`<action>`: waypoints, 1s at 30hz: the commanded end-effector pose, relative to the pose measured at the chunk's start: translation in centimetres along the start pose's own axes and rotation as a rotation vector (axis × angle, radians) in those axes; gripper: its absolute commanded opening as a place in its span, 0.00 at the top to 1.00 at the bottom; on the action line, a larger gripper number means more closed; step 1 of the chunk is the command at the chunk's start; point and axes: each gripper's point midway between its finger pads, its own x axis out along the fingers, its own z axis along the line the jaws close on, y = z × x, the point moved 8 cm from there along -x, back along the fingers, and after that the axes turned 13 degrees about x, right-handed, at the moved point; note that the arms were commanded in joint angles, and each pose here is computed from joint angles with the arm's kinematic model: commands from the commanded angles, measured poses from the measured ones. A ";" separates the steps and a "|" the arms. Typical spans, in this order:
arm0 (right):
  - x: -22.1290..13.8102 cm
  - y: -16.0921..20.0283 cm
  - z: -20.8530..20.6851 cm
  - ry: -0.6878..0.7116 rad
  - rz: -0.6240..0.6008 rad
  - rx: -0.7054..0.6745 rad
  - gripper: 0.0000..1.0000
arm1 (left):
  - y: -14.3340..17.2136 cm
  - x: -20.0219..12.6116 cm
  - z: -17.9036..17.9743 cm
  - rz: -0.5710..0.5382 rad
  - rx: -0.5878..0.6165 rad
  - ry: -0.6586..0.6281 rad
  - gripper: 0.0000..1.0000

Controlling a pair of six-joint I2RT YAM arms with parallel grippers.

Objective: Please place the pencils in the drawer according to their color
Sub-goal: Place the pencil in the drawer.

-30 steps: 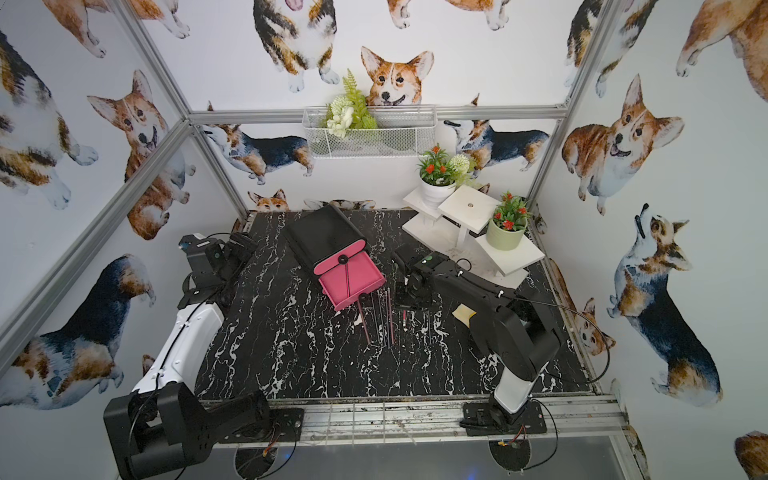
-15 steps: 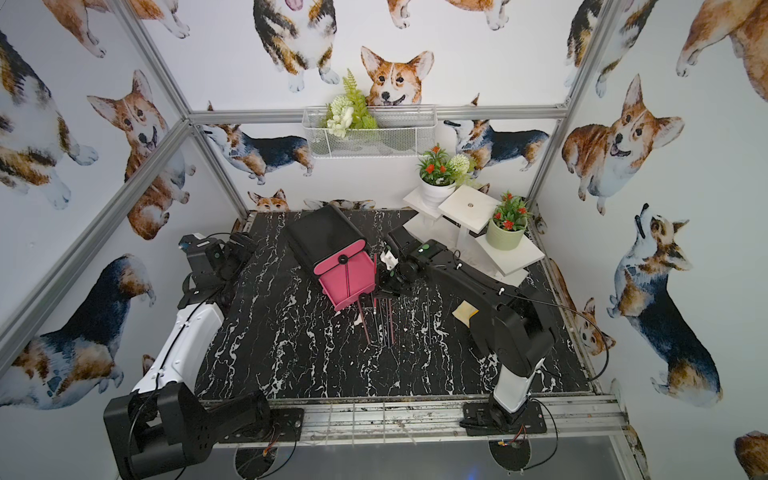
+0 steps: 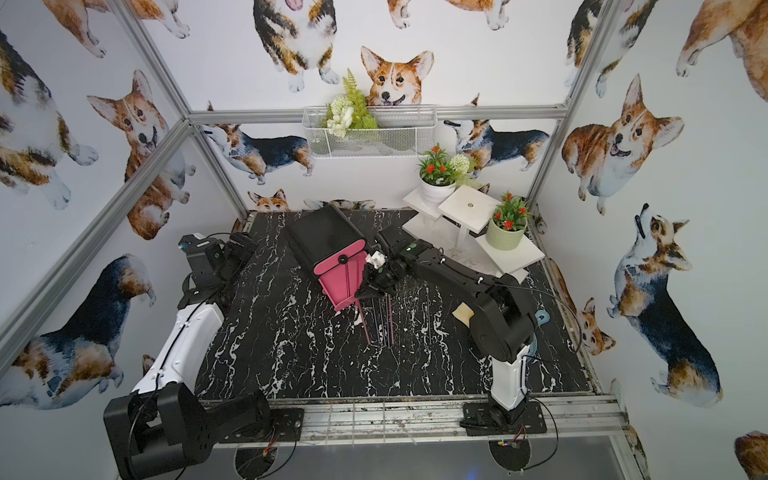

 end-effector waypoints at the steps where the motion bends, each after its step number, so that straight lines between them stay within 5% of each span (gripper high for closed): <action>1: 0.5 -0.3 0.8 -0.059 0.041 0.010 1.00 | -0.3 0.0 -0.2 -0.017 0.012 0.011 0.00; 30: 1.8 -4.8 0.6 0.001 -0.037 0.049 1.00 | -0.3 0.1 -0.2 -0.016 0.009 0.013 0.00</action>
